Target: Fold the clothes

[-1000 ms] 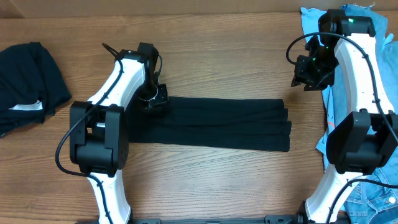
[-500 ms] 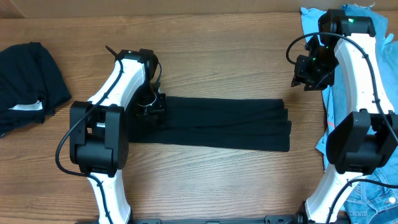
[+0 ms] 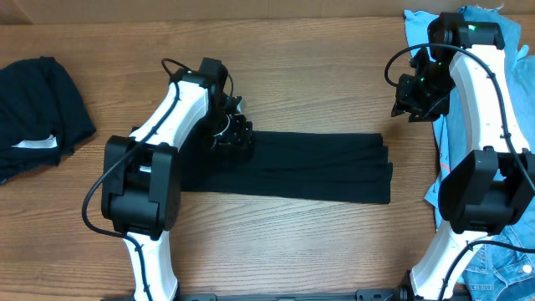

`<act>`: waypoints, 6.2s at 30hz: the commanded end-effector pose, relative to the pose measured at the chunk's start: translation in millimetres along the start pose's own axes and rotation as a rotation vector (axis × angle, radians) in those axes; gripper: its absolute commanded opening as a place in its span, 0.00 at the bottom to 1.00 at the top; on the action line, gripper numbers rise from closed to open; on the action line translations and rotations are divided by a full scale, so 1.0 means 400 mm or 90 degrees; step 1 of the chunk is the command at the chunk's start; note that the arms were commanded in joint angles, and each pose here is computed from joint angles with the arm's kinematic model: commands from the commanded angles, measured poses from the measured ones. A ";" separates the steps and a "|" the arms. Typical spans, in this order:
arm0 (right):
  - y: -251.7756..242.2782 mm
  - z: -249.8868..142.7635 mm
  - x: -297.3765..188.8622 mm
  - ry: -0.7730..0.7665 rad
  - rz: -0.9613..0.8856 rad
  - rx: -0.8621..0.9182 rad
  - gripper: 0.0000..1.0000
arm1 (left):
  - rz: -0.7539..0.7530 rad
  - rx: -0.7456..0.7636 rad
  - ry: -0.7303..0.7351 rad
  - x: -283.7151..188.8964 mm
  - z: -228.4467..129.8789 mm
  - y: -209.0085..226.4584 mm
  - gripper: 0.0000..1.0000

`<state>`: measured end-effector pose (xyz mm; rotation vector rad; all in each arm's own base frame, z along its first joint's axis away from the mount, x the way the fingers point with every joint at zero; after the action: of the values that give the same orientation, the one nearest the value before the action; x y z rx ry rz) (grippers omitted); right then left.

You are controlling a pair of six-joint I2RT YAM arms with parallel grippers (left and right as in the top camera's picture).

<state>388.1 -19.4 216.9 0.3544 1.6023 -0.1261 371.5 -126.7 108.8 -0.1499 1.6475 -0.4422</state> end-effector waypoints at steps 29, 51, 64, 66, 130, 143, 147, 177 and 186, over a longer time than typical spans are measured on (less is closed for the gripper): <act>-0.175 -0.147 0.415 0.135 0.268 0.149 0.56 | 0.156 -0.040 -0.144 -0.258 -0.074 0.019 0.74; -0.136 -0.015 0.094 -0.056 0.176 0.074 0.04 | 0.157 -0.109 -0.123 -0.284 -0.100 0.093 0.68; 0.210 -0.129 0.107 -0.082 0.054 -0.107 0.04 | 0.158 -0.111 -0.117 -0.283 -0.104 0.094 0.69; 0.266 -0.154 0.115 -0.087 0.060 -0.141 0.04 | 0.158 -0.111 -0.116 -0.283 -0.105 0.094 0.69; 0.087 -0.115 0.100 -0.103 -0.132 0.030 0.61 | 0.129 -0.239 -0.136 -0.108 -0.184 0.361 1.00; 0.083 -0.124 0.100 -0.089 -0.139 0.030 0.61 | 0.116 -0.244 -0.156 -0.036 -0.200 0.386 0.94; 0.080 -0.130 0.100 -0.081 -0.143 0.031 0.61 | 0.073 -0.246 -0.140 -0.008 -0.197 0.381 0.45; 0.076 -0.139 0.100 -0.066 -0.150 0.031 0.61 | 0.148 -0.447 -0.405 -0.448 -0.336 0.647 0.04; 0.081 -0.140 0.101 -0.062 -0.137 0.031 0.60 | -0.028 -0.170 -0.509 -0.535 -0.235 0.410 0.04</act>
<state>340.7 31.0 173.0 0.1871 1.5765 -0.3713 325.6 159.5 204.6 -0.5957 1.0259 0.0448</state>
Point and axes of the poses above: each gripper's point midway between its finger pads, its own x axis out along the fingers, its own y axis along the line the jaws close on, z = x × y, the point moved 8 cm from there along -x, back along the fingers, and after that the axes turned 4 degrees about x, right-handed, at the moved point
